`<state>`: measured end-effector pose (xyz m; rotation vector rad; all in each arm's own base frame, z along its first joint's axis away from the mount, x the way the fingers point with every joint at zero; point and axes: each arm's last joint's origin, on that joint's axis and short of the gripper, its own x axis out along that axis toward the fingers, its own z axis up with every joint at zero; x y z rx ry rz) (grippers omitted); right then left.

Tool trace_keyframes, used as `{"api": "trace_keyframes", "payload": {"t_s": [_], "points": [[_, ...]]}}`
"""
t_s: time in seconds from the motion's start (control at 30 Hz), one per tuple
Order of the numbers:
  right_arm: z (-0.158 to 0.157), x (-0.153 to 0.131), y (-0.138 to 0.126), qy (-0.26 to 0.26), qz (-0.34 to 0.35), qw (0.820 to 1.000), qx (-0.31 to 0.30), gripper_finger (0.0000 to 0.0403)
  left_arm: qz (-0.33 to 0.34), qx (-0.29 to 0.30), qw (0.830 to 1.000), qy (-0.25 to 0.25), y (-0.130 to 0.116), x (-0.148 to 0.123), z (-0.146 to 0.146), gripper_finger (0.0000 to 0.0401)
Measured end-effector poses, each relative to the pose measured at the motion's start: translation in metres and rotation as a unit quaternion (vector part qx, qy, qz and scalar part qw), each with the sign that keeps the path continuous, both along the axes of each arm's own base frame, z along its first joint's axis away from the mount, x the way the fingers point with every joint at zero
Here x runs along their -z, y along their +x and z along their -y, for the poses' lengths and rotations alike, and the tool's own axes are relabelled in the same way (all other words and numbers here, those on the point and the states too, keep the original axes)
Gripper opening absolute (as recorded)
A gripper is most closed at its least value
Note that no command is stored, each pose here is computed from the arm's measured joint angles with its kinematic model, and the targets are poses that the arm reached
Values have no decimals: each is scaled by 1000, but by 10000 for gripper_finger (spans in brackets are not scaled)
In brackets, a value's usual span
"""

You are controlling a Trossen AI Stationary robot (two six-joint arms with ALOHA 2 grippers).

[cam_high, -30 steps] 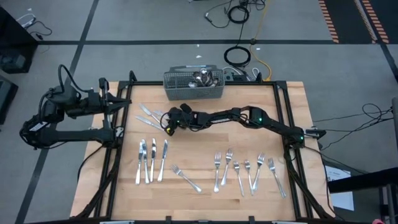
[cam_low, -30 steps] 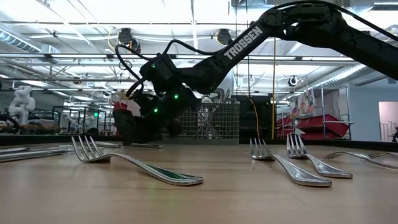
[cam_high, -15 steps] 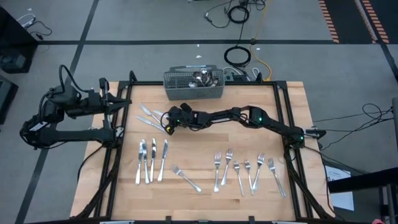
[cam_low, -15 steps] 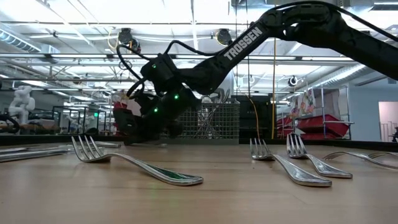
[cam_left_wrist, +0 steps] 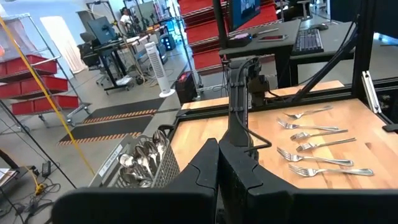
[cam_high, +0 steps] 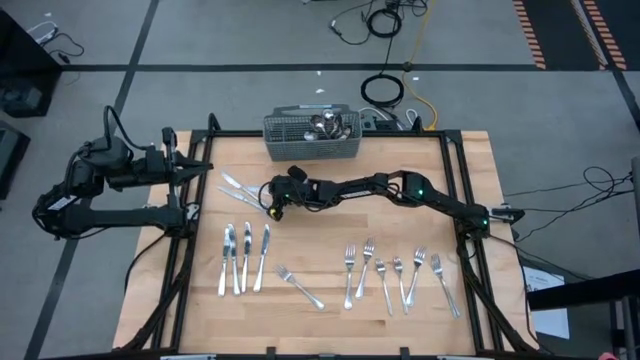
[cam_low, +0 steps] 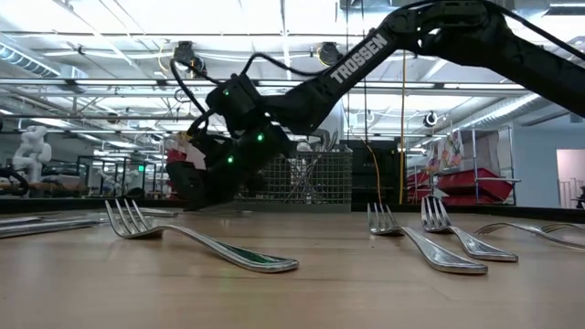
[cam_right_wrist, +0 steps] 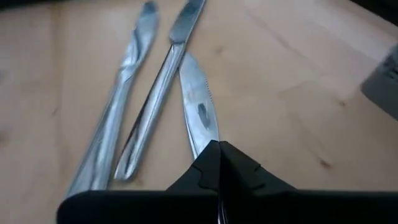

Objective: Sort silverware
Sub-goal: Put the silver knife into the gray utensil holder

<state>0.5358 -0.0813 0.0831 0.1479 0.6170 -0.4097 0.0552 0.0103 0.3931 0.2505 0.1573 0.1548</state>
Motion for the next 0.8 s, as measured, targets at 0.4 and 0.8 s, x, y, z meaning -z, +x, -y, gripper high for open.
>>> {"api": "trace_keyframes", "payload": {"t_s": [0.4, 0.8], "points": [[-10, -65, -18, -70, -84, 993, -43, 120, 0, 0, 1000, 1, 0, 0, 0, 10], [-30, -36, -68, -53, -91, 994, -18, 161, 0, 0, 1000, 1, 0, 0, 0, 10]]}}
